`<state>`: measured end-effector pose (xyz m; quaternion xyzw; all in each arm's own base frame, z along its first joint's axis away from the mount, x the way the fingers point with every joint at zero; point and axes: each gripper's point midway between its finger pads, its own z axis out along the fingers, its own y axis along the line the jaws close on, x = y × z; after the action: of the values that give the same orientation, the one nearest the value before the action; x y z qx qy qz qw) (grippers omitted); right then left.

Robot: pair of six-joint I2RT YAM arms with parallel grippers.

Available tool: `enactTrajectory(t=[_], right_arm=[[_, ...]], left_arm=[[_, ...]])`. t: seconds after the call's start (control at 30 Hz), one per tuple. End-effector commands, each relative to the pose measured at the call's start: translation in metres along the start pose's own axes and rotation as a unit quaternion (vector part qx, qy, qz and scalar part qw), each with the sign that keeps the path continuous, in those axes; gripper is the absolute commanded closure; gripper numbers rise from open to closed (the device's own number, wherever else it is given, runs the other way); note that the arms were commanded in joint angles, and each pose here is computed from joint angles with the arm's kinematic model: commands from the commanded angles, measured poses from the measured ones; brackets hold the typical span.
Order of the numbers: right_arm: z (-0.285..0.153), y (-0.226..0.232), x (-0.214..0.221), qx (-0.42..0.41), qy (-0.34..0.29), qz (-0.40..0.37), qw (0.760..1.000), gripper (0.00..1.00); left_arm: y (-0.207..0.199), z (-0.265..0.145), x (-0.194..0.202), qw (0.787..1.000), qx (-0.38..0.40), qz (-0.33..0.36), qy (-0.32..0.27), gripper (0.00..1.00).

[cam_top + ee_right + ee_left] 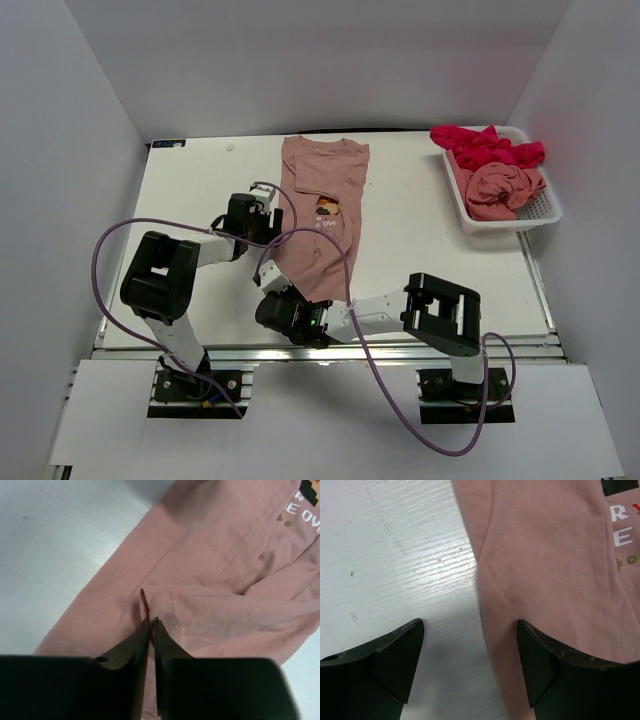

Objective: Fold and stack the t-shirts
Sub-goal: Rotate the tshirt 90 degrees

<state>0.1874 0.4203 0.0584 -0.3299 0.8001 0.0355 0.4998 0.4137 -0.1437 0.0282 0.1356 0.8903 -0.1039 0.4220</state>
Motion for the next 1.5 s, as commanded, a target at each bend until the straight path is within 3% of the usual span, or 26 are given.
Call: enactTrajectory(t=[0.0, 0.03, 0.4, 0.6, 0.77, 0.83, 0.87, 0.93, 1.17, 1.47], right_arm=[[0.008, -0.008, -0.005, 0.025, -0.017, 0.022, 0.999, 0.92], [0.010, -0.009, -0.004, 0.026, -0.015, 0.022, 0.999, 1.00], [-0.010, -0.030, -0.016, 0.033, -0.030, 0.042, 0.998, 1.00], [-0.044, -0.052, -0.046, 0.027, -0.061, 0.069, 0.995, 1.00], [-0.048, -0.048, -0.041, 0.005, -0.053, 0.056, 0.997, 1.00], [-0.047, -0.041, -0.035, -0.006, -0.049, 0.047, 0.998, 0.66], [-0.047, -0.039, -0.034, -0.010, -0.050, 0.047, 0.998, 0.55], [-0.046, -0.034, -0.030, -0.018, -0.045, 0.043, 0.998, 0.41], [-0.040, -0.019, -0.022, -0.037, -0.020, 0.035, 0.999, 0.38], [-0.036, 0.006, -0.025, -0.066, -0.011, 0.029, 0.997, 0.39]], left_arm=[[-0.003, -0.007, -0.009, 1.000, 0.011, -0.003, -0.015, 0.16], [-0.003, -0.007, -0.010, 1.000, 0.011, -0.003, -0.015, 0.16], [-0.001, -0.013, -0.011, 1.000, 0.004, 0.003, -0.016, 0.16], [0.008, -0.019, -0.022, 0.999, -0.021, 0.005, -0.036, 0.16], [0.012, -0.017, -0.032, 0.999, -0.031, 0.001, -0.044, 0.16], [0.013, -0.017, -0.035, 0.998, -0.032, -0.001, -0.048, 0.16], [0.015, -0.017, -0.040, 0.998, -0.033, -0.002, -0.053, 0.15], [0.014, -0.018, -0.045, 0.998, -0.029, -0.005, -0.054, 0.16], [0.024, -0.027, -0.080, 0.996, -0.023, -0.020, -0.088, 0.15], [0.036, -0.029, -0.070, 0.995, -0.037, -0.027, -0.084, 0.15]])
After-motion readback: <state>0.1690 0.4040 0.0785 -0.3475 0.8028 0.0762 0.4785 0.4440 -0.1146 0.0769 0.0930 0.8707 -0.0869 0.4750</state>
